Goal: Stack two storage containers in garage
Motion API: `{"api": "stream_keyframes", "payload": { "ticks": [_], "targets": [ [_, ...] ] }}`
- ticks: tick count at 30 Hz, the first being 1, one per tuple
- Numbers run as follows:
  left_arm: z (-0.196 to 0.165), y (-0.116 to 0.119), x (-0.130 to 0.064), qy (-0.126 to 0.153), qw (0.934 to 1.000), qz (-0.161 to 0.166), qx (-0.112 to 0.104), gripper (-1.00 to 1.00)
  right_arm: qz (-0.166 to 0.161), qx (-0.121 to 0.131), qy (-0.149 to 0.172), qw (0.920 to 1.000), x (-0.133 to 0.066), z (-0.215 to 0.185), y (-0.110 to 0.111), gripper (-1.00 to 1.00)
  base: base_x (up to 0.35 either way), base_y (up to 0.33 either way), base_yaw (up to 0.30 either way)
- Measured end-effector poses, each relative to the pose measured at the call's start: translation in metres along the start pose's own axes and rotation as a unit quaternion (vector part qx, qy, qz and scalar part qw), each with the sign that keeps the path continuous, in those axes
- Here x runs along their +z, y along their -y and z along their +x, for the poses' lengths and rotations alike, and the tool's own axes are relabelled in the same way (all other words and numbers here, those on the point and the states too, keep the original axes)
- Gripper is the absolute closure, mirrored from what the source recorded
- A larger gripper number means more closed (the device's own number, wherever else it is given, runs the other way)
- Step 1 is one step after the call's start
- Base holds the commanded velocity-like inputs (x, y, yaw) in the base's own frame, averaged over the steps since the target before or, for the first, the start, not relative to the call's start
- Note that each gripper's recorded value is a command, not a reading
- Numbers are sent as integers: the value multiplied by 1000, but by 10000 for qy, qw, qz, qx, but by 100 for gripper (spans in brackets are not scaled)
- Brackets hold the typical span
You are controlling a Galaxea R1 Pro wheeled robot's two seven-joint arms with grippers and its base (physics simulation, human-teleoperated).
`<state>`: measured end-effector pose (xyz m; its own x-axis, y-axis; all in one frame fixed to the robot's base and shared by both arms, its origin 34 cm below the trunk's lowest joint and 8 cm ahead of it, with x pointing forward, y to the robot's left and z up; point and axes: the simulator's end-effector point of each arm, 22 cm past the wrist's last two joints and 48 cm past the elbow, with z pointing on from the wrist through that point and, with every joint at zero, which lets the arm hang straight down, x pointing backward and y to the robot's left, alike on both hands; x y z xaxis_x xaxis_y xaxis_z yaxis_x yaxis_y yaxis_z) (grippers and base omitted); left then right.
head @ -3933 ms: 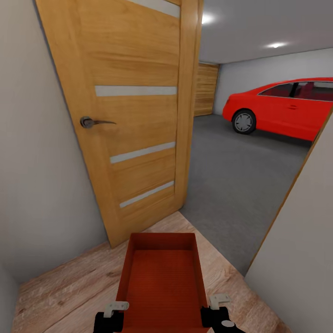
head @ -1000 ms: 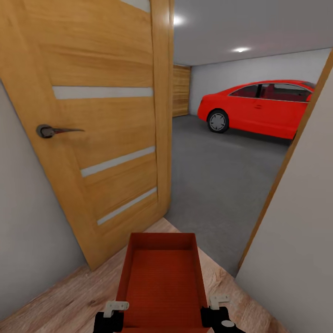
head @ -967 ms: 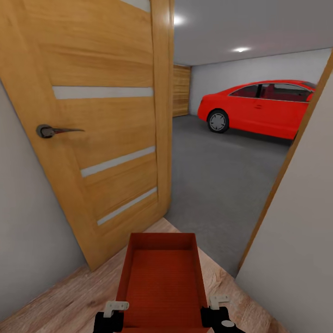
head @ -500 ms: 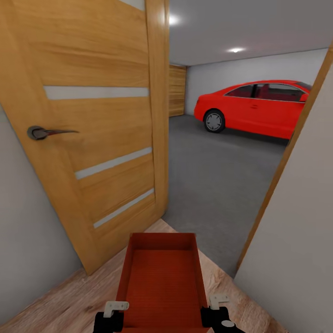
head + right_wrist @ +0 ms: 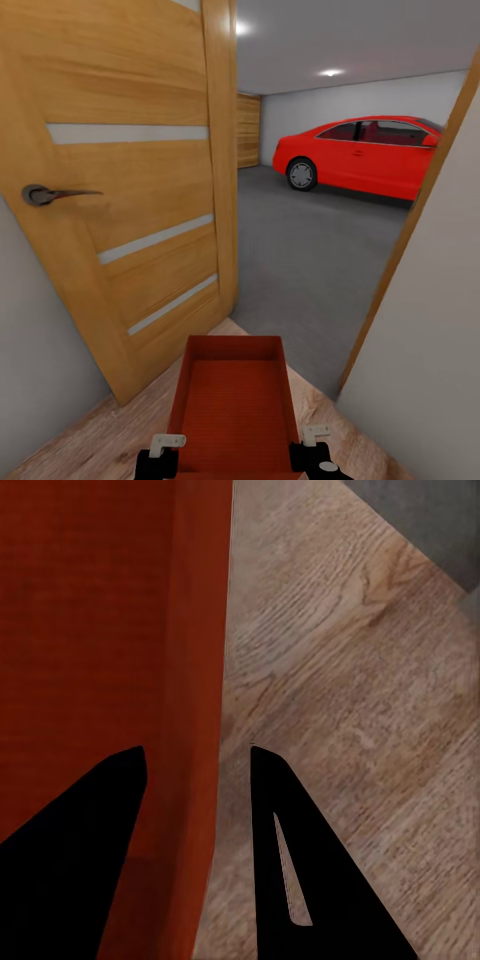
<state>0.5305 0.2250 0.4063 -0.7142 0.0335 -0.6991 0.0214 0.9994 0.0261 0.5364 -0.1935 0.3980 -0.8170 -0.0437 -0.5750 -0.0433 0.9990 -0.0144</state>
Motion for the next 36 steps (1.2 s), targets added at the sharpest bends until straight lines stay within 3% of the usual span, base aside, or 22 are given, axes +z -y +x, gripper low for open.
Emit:
{"api": "stream_keyframes", "payload": {
  "ticks": [22,36],
  "targets": [
    [0,0,0,-2,10000,1,1,100,1,-1,-4,10000,0,0,0,100,26,28,-16],
    [0,0,0,-1,10000,-1,0,100,0,0,-1,10000,0,0,0,100,17,253,-4]
  ]
}}
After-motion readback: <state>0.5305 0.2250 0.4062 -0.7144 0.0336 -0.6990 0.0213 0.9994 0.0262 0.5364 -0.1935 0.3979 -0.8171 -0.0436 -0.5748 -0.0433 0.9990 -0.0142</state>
